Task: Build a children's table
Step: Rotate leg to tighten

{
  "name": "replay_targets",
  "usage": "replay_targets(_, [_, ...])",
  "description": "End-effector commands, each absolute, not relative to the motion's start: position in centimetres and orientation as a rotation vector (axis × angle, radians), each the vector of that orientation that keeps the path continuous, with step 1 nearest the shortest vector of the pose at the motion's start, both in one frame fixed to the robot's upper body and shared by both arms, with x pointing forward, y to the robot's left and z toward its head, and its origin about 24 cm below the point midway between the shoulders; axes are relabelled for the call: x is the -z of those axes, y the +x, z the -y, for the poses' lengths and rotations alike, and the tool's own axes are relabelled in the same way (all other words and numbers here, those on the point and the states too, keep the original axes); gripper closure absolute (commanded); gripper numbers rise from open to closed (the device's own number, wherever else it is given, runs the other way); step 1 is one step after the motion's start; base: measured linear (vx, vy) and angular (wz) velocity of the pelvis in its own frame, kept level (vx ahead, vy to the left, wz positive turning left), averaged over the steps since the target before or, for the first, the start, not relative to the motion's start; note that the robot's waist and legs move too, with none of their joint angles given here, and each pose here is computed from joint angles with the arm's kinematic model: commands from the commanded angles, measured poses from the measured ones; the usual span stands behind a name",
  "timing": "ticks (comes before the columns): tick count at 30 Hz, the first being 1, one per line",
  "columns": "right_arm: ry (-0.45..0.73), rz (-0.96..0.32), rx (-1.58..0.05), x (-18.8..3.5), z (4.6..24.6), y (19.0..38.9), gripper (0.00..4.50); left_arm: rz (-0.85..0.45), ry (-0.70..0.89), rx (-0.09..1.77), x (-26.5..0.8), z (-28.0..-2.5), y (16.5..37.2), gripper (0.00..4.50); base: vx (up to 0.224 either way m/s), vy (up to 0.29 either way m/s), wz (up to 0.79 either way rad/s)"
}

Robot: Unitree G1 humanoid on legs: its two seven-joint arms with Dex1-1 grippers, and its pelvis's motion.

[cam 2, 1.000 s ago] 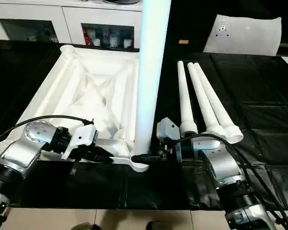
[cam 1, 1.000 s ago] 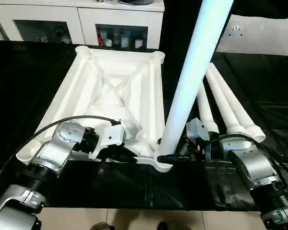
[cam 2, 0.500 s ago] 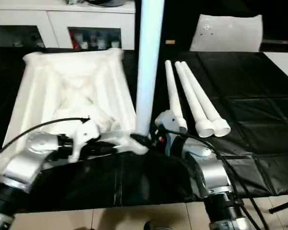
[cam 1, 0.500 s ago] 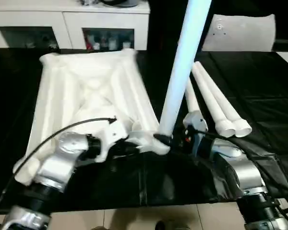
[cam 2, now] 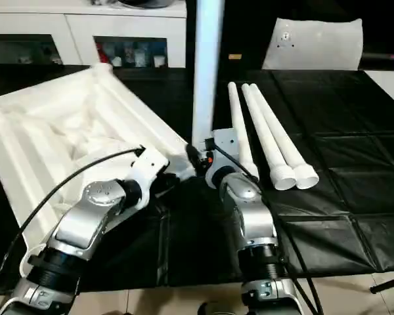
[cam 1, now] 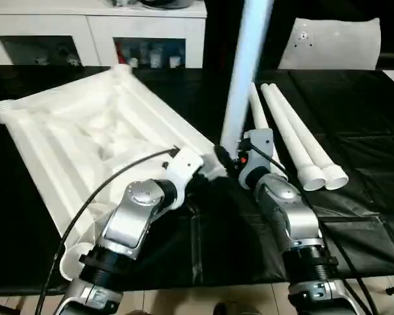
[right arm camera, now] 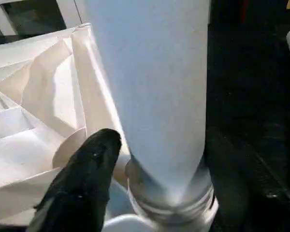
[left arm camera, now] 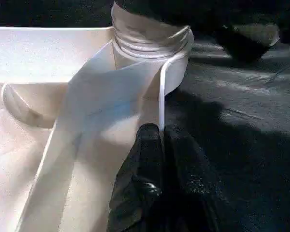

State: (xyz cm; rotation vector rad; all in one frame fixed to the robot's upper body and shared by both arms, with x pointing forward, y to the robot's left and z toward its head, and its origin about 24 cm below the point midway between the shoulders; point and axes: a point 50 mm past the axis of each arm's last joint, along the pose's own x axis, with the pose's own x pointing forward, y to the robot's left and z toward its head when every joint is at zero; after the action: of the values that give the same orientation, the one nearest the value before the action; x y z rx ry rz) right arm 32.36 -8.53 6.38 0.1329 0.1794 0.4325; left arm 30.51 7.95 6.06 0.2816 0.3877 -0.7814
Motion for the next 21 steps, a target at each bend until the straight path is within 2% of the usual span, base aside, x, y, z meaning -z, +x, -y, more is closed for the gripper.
replay_targets(1, [0.125,-0.259,-0.6,-4.6,5.3,30.7,1.2,-0.273,0.311,0.825,-7.7,-6.8,31.0,4.5,0.0,0.0,0.0])
replay_targets(3, [0.169,-0.254,-0.565,-4.4,6.5,30.6,0.95,-0.262,0.329,0.834,-7.7,-7.3,31.2,4.5,0.0,0.0,0.0])
replay_targets(5, [0.16,-0.224,-0.524,-4.5,7.7,30.7,0.81,-0.258,0.335,0.839,-7.6,-7.7,31.3,4.5,0.0,0.0,0.0])
replay_targets(8, [0.174,-0.169,-0.469,-5.2,9.3,30.5,0.42,-0.253,0.325,0.841,-7.5,-8.0,31.3,4.5,0.0,0.0,0.0])
replay_targets(9, [0.2,-0.136,-0.437,-5.7,10.4,30.3,0.42,-0.244,0.304,0.838,-7.5,-8.2,31.4,4.5,0.0,0.0,0.0])
replay_targets(12, [0.203,-0.102,-0.43,-6.3,11.2,29.8,0.08,-0.25,0.262,0.845,-7.2,-8.4,31.3,4.5,0.0,0.0,0.0])
replay_targets(13, [0.199,-0.093,-0.436,-6.4,11.4,29.6,0.02,-0.241,0.26,0.861,-7.2,-8.4,31.2,4.22,0.0,0.0,0.0])
replay_targets(15, [0.2,-0.102,-0.42,-6.5,11.8,29.2,0.0,-0.238,0.222,0.884,-7.0,-8.4,31.0,3.95,0.0,0.0,0.0])
replay_targets(16, [0.2,-0.129,-0.426,-6.3,11.9,28.9,0.0,-0.225,0.204,0.898,-7.1,-8.4,30.9,3.95,0.0,0.0,0.0])
replay_targets(19, [0.164,-0.179,-0.446,-5.7,12.1,28.2,0.0,-0.182,0.167,0.853,-7.7,-8.8,31.1,3.73,0.0,0.0,0.0])
replay_targets(21, [0.127,-0.239,-0.465,-4.9,12.0,27.5,0.0,-0.155,0.115,0.779,-8.8,-10.2,31.6,3.52,0.0,0.0,0.0])
